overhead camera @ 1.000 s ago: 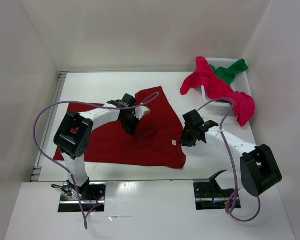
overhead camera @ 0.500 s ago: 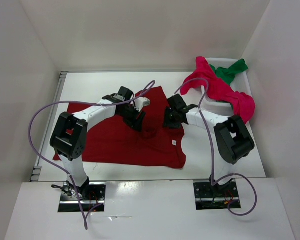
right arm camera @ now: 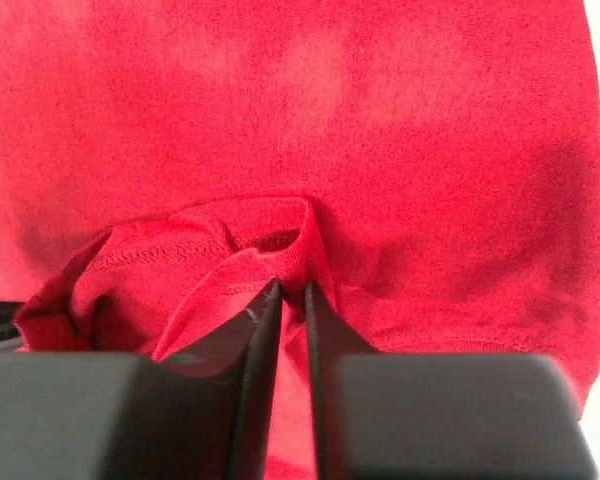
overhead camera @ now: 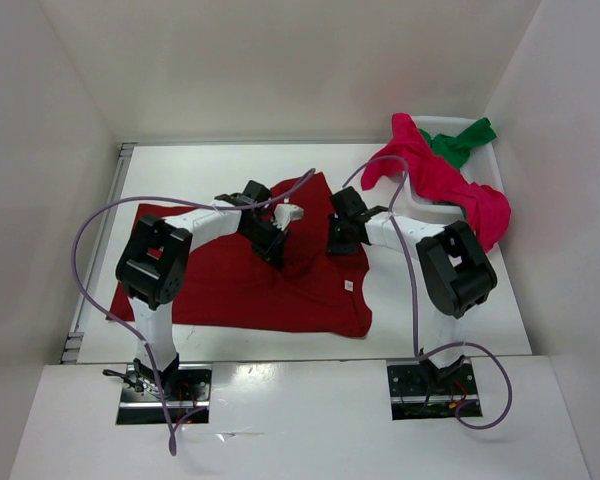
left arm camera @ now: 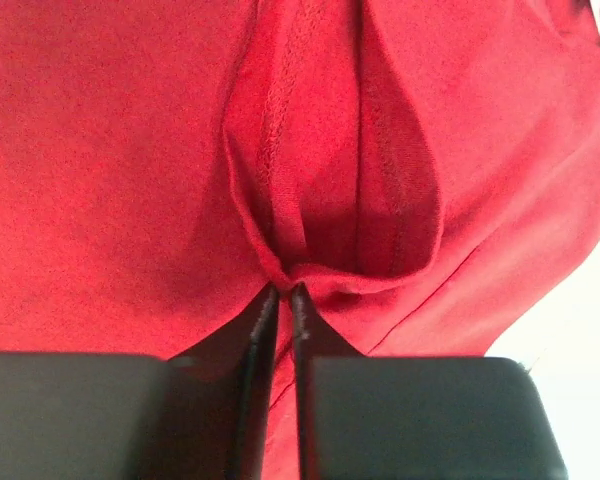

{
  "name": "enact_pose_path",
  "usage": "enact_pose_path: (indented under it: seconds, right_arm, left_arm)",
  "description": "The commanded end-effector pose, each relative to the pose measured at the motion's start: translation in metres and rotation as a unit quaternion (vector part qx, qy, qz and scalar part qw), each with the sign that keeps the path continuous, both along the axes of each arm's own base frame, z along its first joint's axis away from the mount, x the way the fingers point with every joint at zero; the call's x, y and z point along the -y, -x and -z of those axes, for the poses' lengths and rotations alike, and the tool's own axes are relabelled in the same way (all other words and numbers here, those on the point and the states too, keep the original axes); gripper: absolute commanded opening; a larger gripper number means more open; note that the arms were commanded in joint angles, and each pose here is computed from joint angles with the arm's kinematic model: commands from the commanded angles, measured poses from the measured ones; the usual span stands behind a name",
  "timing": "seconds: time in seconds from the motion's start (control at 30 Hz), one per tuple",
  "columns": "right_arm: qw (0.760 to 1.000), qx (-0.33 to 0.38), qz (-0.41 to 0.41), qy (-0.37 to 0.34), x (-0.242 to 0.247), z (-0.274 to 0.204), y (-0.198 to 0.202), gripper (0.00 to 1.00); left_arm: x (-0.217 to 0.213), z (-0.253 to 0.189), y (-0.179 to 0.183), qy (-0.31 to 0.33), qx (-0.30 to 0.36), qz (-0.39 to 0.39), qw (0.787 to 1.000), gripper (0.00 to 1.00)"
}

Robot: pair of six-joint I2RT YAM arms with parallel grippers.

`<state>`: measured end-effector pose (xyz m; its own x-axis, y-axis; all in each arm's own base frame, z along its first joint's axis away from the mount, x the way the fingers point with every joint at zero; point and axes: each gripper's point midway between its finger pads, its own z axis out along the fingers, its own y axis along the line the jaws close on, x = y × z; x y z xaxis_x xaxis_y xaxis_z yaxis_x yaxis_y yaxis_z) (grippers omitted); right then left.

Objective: Fold and stack the t-shirts
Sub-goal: Fold the flattened tshirt in 1/3 of the way

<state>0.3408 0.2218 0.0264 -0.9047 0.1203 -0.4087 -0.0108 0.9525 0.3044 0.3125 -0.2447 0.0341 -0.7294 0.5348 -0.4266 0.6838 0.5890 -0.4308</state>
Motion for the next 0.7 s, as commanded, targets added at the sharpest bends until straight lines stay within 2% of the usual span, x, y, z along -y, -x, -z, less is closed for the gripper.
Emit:
enact_pose_path:
  seconds: [0.0, 0.03, 0.07, 0.13, 0.23, 0.6, 0.67]
  right_arm:
    - [0.999, 0.046, 0.003, -0.007, -0.01, -0.016, -0.026, 0.14]
    - [0.999, 0.049, 0.007, -0.001, -0.008, -0.016, -0.028, 0.05]
    - [0.999, 0.046, 0.014, 0.003, -0.005, -0.015, -0.027, 0.0]
    - [0.998, 0.052, 0.021, 0.012, -0.001, -0.016, -0.028, 0.0]
    - [0.997, 0.057, 0.046, 0.009, 0.012, -0.023, -0.029, 0.0]
    - [0.997, 0.051, 0.056, 0.024, 0.02, -0.016, -0.031, 0.0]
    - [0.997, 0.051, 0.056, 0.024, 0.02, -0.016, -0.031, 0.0]
  left_arm:
    - [0.013, -0.018, -0.012, 0.033, 0.024, 0.011, 0.999, 0.12]
    - [0.012, -0.021, -0.013, 0.033, 0.034, 0.009, 0.999, 0.07]
    - [0.01, -0.021, -0.012, 0.028, 0.03, -0.001, 0.999, 0.06]
    - [0.004, -0.028, -0.02, 0.024, 0.049, -0.02, 0.998, 0.01]
    - [-0.007, -0.028, -0.025, 0.005, 0.059, -0.059, 0.997, 0.0]
    - [-0.025, 0.002, -0.015, -0.034, 0.008, -0.088, 0.995, 0.0]
    - [-0.025, 0.004, -0.015, -0.037, 0.002, -0.088, 0.995, 0.07]
